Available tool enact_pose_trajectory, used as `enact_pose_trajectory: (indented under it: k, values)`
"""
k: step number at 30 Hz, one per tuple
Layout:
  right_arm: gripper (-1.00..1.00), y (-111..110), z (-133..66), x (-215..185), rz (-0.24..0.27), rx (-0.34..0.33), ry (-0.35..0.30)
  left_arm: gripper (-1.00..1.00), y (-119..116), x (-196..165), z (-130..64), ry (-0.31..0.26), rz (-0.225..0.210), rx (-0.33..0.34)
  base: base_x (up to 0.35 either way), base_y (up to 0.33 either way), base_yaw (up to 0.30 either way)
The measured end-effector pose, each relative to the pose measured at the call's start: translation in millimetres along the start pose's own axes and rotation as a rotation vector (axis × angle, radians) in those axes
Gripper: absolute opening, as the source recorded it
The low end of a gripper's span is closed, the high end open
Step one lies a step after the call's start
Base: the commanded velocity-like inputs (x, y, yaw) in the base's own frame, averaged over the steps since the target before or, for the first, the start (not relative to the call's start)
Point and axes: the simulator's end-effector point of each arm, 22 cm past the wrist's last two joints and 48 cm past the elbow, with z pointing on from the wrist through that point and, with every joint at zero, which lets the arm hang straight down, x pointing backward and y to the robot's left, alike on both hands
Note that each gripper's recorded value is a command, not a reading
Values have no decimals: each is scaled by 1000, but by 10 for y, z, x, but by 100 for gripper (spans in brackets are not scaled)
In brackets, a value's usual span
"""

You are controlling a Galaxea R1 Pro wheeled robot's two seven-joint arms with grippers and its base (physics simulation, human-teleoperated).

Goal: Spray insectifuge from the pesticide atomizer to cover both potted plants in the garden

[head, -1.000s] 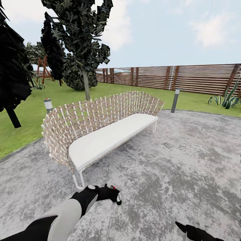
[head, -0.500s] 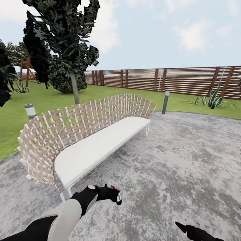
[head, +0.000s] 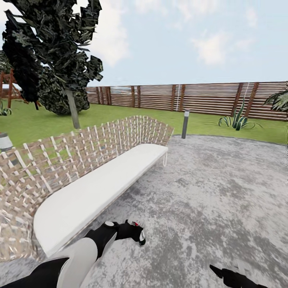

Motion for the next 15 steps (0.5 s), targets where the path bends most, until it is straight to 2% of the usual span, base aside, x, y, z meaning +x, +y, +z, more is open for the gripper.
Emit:
enact_pose_trajectory:
  k: [6, 15]
  values:
    - [100, 2, -1, -3, 0, 0, -1, -100, 0, -4, -2, 0, 1, 0, 335, -1, -53]
    - [100, 2, -3, -6, 0, 0, -1, -100, -1, -8, -4, -1, 1, 0, 337, 0, -255]
